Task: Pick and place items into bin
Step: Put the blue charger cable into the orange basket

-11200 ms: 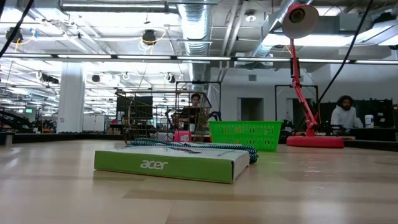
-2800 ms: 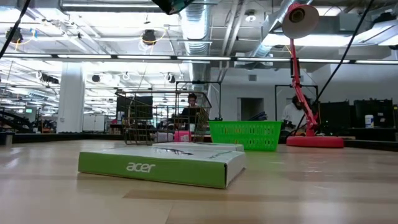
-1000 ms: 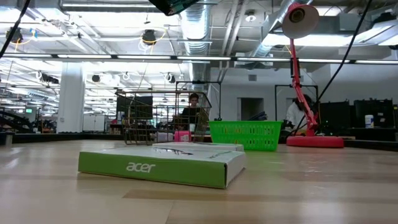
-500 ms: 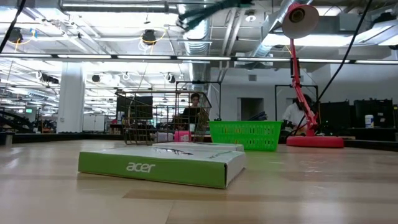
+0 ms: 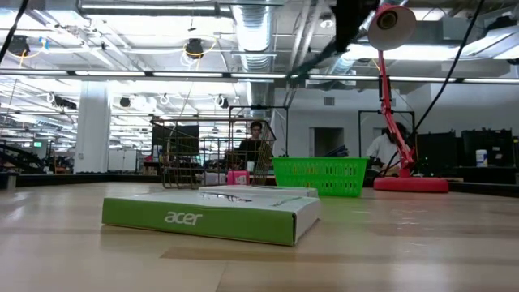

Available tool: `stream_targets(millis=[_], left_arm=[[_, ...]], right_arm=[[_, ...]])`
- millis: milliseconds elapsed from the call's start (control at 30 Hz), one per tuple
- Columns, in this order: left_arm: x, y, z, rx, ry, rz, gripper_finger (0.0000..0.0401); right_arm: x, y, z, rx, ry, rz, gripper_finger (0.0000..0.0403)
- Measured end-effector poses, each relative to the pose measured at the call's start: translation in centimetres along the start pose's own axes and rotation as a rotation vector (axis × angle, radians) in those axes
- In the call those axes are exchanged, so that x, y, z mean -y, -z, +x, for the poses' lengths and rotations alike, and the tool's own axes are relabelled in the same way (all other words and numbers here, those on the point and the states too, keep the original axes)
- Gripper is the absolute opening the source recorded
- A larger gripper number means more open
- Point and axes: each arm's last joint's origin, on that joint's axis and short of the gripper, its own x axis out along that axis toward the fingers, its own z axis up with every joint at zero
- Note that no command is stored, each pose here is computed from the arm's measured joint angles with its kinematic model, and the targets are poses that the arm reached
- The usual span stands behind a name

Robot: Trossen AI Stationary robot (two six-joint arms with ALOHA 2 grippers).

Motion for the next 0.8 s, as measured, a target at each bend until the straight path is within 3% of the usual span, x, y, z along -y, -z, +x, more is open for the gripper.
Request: stream_targets(millis=[333,467,800], left_arm=[[-0.8,0.0,0.1,0.006,-0.145,-0.024,0.0163],[-1.5,0.0,0.5,-0.009,-0.177,0.001,0.0163],[-3.9,0.1,2.2,-0.081,-0.221,0.030,0.0163]], right_arm=[[6.3,-1.4,8.1,-0.175,-0.082,0.132,0.0011],[7.5,-1.8,10.8,-0.159,-0.179,0.190,0.0011],[9.7,-2.2,15.5,-0.178,-0.259,0.250,0.0011]])
